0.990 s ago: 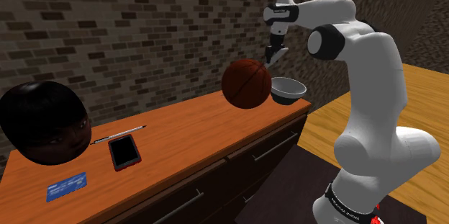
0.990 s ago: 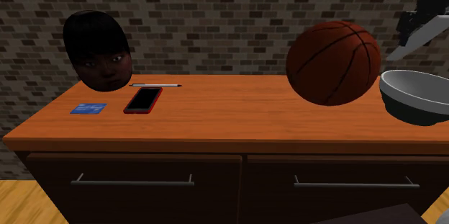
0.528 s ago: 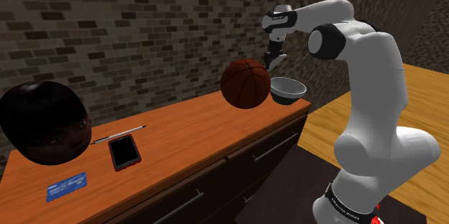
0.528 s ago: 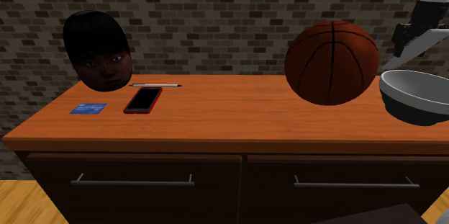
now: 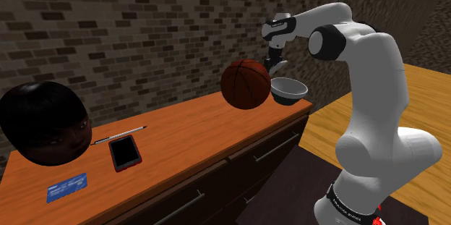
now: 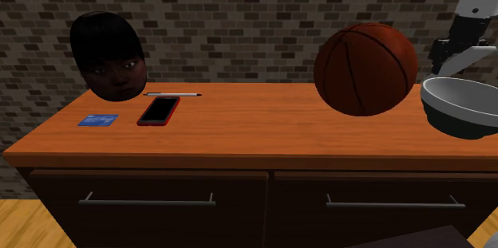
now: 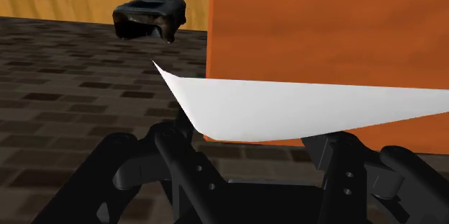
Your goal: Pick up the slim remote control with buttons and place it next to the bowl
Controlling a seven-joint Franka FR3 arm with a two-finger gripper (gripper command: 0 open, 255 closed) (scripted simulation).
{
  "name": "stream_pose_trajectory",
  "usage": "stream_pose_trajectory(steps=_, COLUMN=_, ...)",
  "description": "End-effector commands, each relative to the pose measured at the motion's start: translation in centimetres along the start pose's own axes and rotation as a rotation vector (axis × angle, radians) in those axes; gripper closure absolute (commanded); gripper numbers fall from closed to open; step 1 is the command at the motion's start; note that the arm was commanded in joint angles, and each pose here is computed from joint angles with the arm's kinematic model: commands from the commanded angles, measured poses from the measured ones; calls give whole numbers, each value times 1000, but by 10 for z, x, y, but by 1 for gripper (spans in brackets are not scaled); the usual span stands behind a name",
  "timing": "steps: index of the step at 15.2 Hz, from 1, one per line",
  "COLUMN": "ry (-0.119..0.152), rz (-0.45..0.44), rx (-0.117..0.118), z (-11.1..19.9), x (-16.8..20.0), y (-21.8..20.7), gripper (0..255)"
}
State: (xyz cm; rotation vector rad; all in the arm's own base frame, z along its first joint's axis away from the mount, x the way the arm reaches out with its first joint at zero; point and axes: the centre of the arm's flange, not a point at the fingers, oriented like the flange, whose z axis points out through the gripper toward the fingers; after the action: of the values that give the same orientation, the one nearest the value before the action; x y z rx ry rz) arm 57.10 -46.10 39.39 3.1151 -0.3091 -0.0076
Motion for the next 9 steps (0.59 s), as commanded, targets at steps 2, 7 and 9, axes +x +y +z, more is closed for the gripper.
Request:
stream_pose_trajectory(steps=2, ry=-4, rz=-2, rx=4, z=20, x=-1, y=0, gripper=255)
stream_pose_trajectory(steps=7, ry=-4, rz=-2, rx=4, z=46, x=-1, y=0, gripper=255)
stream_pose_trajectory(steps=9, ry=-4, rz=-2, rx=4, z=53, x=-1, y=0, gripper=255)
